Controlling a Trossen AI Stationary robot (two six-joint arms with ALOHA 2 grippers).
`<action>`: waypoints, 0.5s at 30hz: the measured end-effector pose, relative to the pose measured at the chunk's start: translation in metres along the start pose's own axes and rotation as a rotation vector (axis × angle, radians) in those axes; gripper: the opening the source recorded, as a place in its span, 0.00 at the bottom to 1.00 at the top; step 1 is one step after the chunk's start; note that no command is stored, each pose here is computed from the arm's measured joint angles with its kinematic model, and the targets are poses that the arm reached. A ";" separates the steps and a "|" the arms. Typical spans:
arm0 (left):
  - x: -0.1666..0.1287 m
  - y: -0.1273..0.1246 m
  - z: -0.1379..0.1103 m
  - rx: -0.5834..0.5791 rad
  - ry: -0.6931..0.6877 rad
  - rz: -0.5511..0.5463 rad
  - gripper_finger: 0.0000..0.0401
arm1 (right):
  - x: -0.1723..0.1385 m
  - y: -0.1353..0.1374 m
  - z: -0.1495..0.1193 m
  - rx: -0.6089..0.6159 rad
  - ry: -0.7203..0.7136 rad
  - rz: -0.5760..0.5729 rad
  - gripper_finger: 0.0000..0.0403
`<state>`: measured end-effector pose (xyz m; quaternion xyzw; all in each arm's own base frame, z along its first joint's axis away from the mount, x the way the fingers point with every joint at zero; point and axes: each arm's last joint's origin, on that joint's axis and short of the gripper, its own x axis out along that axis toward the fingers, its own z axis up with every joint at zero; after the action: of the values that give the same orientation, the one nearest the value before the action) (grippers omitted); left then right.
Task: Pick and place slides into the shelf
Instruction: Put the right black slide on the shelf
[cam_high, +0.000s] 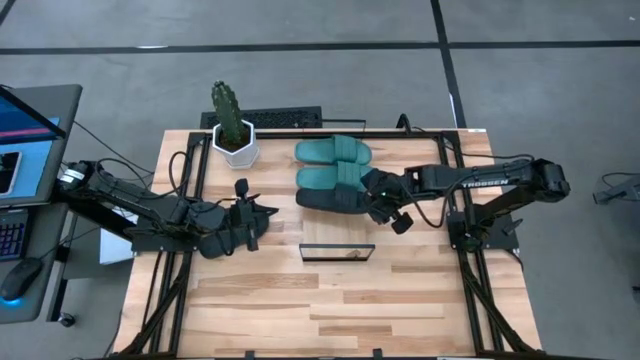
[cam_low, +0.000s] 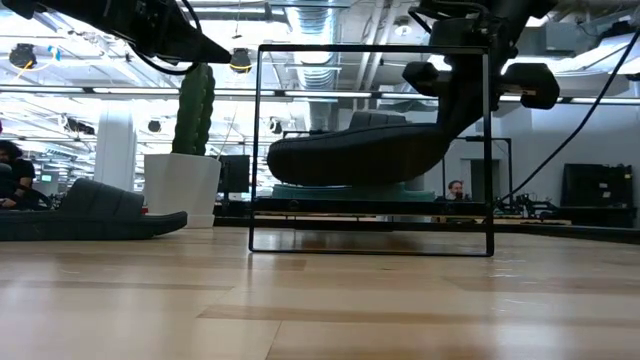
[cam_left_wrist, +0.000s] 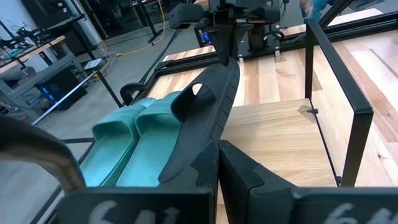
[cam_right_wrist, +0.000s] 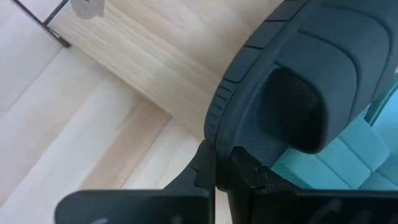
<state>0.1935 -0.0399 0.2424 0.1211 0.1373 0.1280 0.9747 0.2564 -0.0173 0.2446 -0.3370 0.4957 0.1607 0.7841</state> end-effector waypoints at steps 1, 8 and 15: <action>0.000 0.000 0.000 -0.001 0.000 0.000 0.00 | 0.000 0.000 0.000 0.004 0.001 0.001 0.01; 0.000 0.000 0.000 -0.001 0.000 -0.001 0.00 | 0.000 0.002 -0.002 0.003 0.023 0.024 0.02; 0.000 0.000 0.000 -0.001 0.000 -0.001 0.00 | 0.000 0.003 -0.002 0.038 0.025 0.027 0.06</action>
<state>0.1935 -0.0399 0.2423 0.1206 0.1371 0.1276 0.9749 0.2532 -0.0171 0.2430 -0.3174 0.5130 0.1575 0.7818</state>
